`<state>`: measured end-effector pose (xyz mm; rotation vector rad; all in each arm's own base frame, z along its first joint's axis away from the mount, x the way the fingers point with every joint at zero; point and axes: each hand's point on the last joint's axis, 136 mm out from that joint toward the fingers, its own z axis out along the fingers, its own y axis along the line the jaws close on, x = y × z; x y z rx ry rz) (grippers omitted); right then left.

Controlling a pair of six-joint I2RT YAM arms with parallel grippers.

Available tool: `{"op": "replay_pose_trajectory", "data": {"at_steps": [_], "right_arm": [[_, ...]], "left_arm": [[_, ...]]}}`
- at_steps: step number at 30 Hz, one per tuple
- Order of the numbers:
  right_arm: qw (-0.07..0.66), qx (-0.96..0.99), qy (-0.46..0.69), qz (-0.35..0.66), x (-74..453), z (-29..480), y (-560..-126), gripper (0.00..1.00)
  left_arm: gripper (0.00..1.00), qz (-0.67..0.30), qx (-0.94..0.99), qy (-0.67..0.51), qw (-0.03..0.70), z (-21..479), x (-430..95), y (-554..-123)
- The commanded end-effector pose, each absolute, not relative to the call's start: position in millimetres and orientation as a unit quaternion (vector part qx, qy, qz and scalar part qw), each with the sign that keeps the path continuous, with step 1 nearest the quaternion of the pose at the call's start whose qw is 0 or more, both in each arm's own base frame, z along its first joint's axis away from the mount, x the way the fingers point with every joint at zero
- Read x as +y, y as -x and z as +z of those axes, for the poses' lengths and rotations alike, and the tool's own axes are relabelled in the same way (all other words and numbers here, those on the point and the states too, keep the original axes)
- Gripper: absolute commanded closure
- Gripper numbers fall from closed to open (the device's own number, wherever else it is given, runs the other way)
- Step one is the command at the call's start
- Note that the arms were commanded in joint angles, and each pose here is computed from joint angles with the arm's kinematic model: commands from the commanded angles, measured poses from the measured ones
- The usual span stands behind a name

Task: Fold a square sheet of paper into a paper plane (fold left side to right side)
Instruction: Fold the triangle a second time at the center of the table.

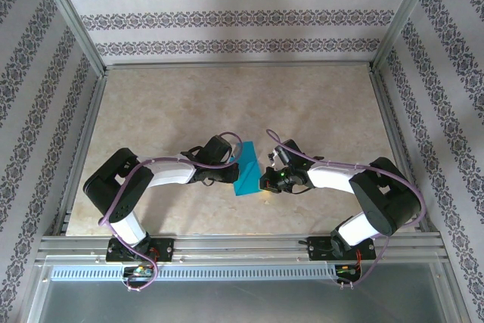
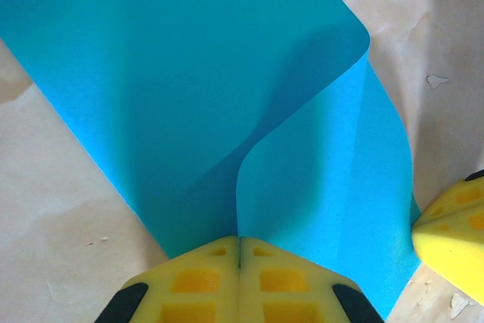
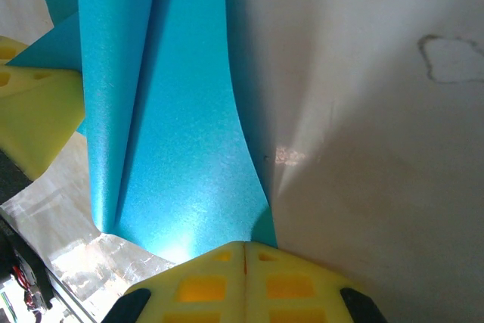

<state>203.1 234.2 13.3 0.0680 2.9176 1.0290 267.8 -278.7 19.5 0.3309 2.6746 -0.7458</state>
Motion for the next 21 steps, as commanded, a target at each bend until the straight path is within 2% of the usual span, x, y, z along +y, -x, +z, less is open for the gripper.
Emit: {"op": "replay_pose_trajectory", "data": {"at_steps": [1, 2, 5, 7, 10, 13, 21], "right_arm": [[0.015, 0.953, -0.017, 0.303, 226, 5, -195, 1.0], [0.021, 0.95, -0.015, 0.311, 228, 11, -198, 1.0], [0.041, 0.939, -0.01, 0.34, 235, 32, -206, 0.9], [0.055, 0.931, -0.01, 0.36, 238, 46, -211, 0.88], [0.071, 0.917, -0.012, 0.392, 248, 62, -220, 0.9], [0.078, 0.906, -0.02, 0.415, 261, 68, -232, 1.0], [0.094, 0.901, -0.029, 0.423, 285, 65, -261, 1.0]], "left_arm": [[1.0, -0.256, 0.944, -0.118, 0.17, 14, -276, -273], [1.0, -0.254, 0.945, -0.118, 0.167, 12, -276, -273], [1.0, -0.252, 0.947, -0.117, 0.163, 10, -276, -272], [1.0, -0.253, 0.947, -0.116, 0.161, 9, -276, -272], [1.0, -0.253, 0.947, -0.115, 0.16, 9, -276, -272], [1.0, -0.252, 0.947, -0.115, 0.161, 9, -276, -272], [1.0, -0.253, 0.947, -0.115, 0.162, 10, -276, -272]]}}
